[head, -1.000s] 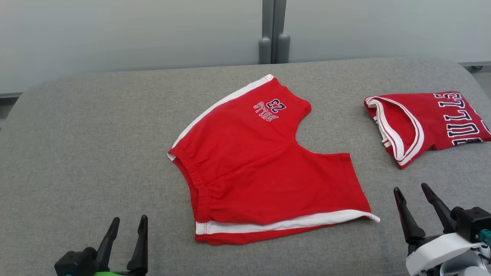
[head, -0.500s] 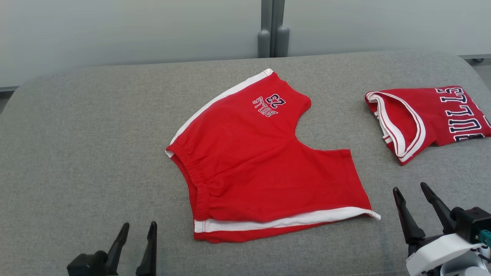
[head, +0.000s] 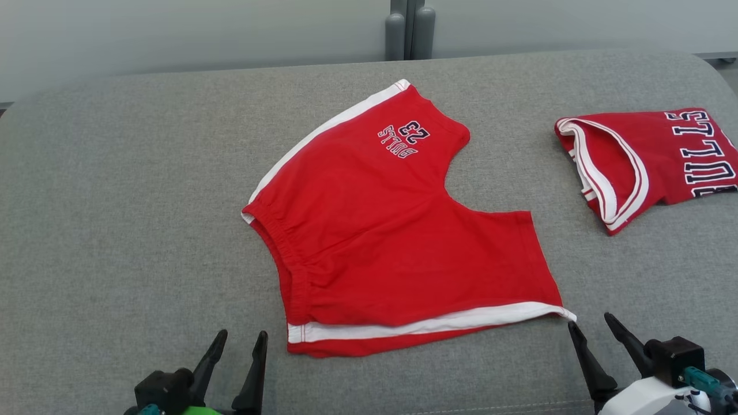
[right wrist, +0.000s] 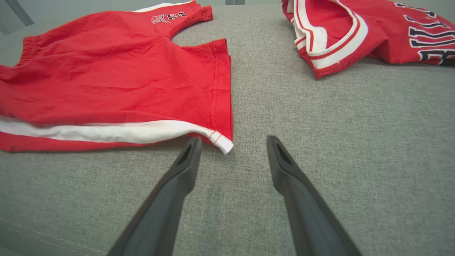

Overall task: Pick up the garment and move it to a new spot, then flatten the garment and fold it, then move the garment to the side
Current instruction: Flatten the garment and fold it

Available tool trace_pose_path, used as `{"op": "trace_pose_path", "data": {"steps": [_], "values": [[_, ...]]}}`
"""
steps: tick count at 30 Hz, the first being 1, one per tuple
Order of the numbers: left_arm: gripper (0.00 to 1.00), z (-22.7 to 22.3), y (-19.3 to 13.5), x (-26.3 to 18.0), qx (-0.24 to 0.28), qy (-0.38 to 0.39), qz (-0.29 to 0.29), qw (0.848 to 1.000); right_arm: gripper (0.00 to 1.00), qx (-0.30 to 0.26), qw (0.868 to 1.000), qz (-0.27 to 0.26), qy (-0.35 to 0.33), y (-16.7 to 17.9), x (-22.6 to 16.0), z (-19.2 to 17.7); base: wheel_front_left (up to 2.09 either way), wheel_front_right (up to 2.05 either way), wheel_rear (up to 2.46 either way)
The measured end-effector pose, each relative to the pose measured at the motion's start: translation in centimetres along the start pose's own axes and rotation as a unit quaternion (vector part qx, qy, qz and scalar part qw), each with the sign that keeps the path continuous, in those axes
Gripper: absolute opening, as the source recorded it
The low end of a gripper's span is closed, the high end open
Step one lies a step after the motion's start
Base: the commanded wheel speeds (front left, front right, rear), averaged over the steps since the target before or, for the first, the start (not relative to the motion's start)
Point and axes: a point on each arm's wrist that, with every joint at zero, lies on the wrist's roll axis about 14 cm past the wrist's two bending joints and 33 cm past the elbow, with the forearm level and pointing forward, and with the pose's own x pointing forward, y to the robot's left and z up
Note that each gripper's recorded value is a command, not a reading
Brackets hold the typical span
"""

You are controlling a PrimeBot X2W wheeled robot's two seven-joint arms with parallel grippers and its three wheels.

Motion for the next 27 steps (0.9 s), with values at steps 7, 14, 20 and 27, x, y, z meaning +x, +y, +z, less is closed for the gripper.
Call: {"op": "trace_pose_path", "data": {"steps": [7, 14, 20, 27], "values": [[1.0, -0.6, -0.5, 0.6, -0.002, 0.009, -0.007, 1.0, 0.56, -0.004, 1.0, 0.003, 0.011, 0.0, 0.8, -0.5, 0.0, 0.0, 0.0], [1.0, -1.2, -1.1, 0.6, -0.01, 0.018, -0.013, 1.0, 0.69, 0.0, 1.0, 0.012, 0.018, 0.7, 1.5, -0.9, 0.0, 0.0, 0.0], [1.0, -1.1, -1.3, 0.9, -0.012, 0.017, -0.016, 1.0, 0.57, -0.001, 1.0, 0.016, 0.024, 0.7, 2.1, -1.2, 0.0, 0.0, 0.0], [1.0, -1.1, -1.7, 1.3, -0.014, 0.018, -0.023, 0.999, 0.48, -0.004, 0.999, 0.02, 0.026, 0.7, 3.0, -1.1, 0.0, 0.0, 0.0]]}}
